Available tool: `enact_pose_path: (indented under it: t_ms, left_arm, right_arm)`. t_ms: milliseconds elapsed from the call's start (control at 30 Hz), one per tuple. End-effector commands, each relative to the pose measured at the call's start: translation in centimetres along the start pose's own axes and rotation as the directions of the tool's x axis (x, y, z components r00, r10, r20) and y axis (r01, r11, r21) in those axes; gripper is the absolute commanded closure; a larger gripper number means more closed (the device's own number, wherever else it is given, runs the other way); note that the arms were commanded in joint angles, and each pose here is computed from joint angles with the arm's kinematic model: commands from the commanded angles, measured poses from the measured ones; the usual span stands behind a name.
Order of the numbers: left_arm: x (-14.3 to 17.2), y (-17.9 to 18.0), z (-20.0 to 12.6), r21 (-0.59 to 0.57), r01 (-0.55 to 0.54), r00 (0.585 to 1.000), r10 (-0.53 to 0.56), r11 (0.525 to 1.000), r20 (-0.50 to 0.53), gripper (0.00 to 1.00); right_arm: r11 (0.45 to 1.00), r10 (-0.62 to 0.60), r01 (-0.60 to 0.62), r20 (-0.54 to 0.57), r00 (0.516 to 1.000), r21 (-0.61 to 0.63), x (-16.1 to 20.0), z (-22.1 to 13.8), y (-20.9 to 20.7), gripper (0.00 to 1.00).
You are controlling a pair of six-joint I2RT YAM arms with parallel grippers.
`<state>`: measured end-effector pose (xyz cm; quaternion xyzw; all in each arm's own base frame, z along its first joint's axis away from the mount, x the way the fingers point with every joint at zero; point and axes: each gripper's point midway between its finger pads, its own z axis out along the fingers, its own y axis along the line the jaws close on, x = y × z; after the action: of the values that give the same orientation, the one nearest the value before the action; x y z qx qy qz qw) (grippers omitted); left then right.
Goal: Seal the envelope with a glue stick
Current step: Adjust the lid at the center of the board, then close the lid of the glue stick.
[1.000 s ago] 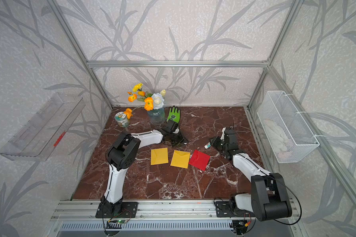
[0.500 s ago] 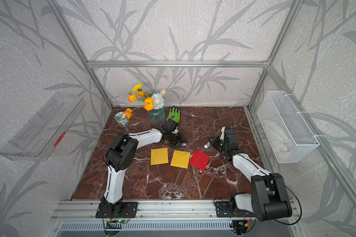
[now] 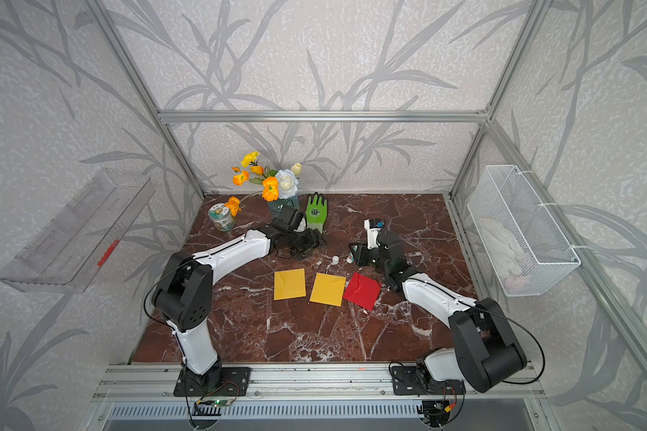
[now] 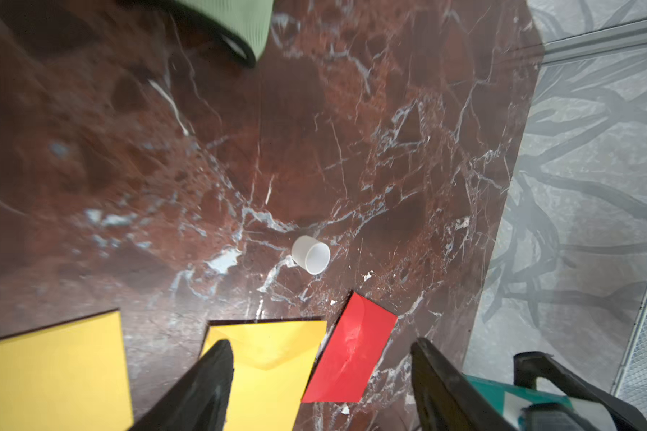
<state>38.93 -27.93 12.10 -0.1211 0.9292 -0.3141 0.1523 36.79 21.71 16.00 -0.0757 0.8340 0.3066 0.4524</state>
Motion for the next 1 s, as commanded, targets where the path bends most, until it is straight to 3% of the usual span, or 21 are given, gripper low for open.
enact_pose_path:
  t_ms: [0, 300, 500, 967]
  left_arm:
    - [-0.2, 1.5, -0.7, -0.066, -0.120, 0.991, 0.124, 0.991, 0.050, 0.25]
    - [-0.7, 5.1, -1.9, -0.056, -0.116, 0.988, 0.121, 0.992, 0.093, 0.25]
    - [-0.7, 6.4, -2.2, -0.029, -0.091, 0.992, 0.094, 0.995, 0.083, 0.25]
    - [-0.3, 7.7, -1.8, -0.004, -0.054, 0.997, 0.054, 0.999, 0.055, 0.25]
  right_arm:
    - [0.992, -0.122, 0.120, 0.054, 0.991, 0.041, -1.2, 2.1, 0.4, 1.00]
    - [0.995, -0.052, 0.052, 0.008, 0.999, 0.080, -0.7, 6.8, 0.5, 1.00]
    - [0.992, 0.027, -0.018, -0.066, 0.997, 0.124, 1.6, 9.4, -0.9, 1.00]
    - [0.972, 0.099, -0.063, -0.150, 0.984, 0.227, 5.1, 10.6, -3.3, 1.00]
